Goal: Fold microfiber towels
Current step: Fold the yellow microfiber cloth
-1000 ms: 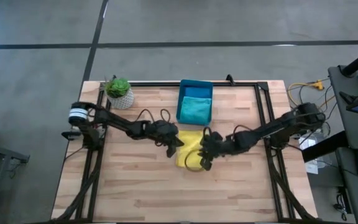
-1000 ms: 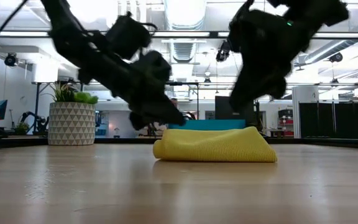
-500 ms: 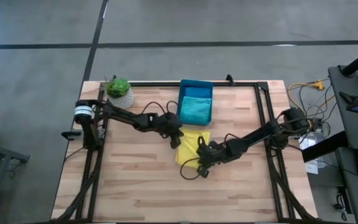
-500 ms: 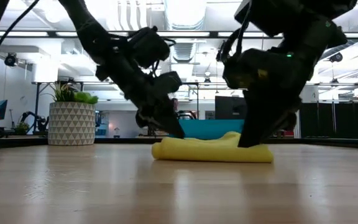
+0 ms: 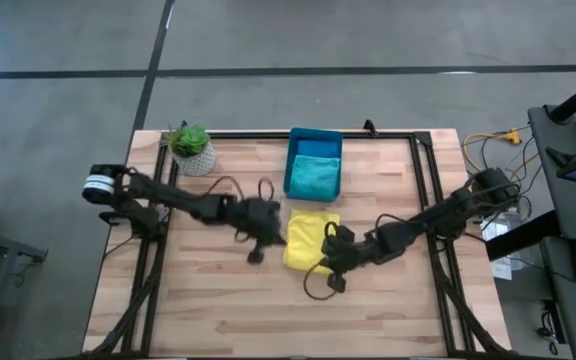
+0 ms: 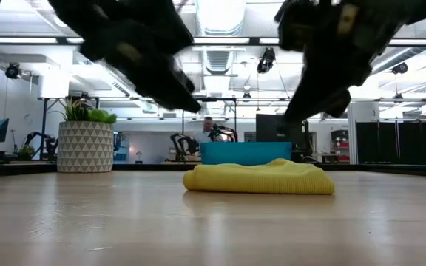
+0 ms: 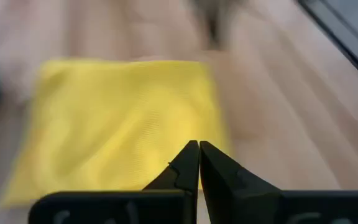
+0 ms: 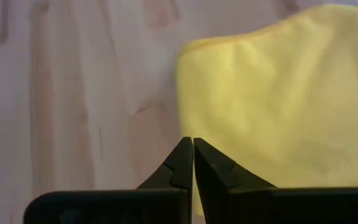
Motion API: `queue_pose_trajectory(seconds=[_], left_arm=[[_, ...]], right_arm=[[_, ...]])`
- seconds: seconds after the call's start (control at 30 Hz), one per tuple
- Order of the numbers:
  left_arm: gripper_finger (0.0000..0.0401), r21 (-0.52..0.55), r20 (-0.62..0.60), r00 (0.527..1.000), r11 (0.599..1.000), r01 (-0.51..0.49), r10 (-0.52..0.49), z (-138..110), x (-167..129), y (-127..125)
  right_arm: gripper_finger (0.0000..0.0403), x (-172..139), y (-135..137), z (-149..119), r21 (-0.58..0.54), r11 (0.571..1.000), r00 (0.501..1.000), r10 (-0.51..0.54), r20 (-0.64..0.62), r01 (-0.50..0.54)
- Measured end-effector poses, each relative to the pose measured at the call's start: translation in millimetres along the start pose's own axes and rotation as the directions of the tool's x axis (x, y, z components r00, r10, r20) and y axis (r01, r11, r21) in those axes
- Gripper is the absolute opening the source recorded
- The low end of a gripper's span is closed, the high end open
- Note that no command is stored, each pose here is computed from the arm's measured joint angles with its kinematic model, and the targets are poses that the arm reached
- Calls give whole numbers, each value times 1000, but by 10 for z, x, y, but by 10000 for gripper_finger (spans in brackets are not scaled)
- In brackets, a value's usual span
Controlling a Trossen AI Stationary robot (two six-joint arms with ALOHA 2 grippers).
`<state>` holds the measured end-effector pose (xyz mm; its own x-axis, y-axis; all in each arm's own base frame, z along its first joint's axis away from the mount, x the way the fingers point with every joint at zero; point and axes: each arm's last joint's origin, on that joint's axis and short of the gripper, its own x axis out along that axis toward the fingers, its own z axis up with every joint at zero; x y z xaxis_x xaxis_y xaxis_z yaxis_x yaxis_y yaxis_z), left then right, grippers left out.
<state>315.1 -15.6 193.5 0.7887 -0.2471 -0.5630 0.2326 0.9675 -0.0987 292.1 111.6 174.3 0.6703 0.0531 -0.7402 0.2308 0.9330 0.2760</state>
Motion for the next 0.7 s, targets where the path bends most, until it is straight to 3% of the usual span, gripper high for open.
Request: queue_pose_trajectory(seconds=[0.1, 0.17, 0.33, 0.43, 0.7], left_arm=[[0, 219, -6, 1000, 975, 27, -26, -22, 53, -320], [0, 305, -26, 999, 951, 48, -42, -67, 116, -464], [15, 285, -57, 997, 956, 71, -57, -112, 283, -547], [58, 275, -85, 995, 959, 65, -43, -142, 387, -529], [224, 274, -163, 987, 961, 40, 6, -201, 775, -500]], right_arm=[[9, -13, 68, -75, -60, 998, 1000, -9, 2, 9], [10, 0, 95, -102, -85, 996, 1000, -2, -3, 1], [45, 66, 128, -150, -162, 984, 996, 66, -62, -75], [85, 99, 129, -175, -194, 977, 994, 70, -81, -85], [187, 240, 79, -258, -315, 949, 995, -11, -97, -21]])
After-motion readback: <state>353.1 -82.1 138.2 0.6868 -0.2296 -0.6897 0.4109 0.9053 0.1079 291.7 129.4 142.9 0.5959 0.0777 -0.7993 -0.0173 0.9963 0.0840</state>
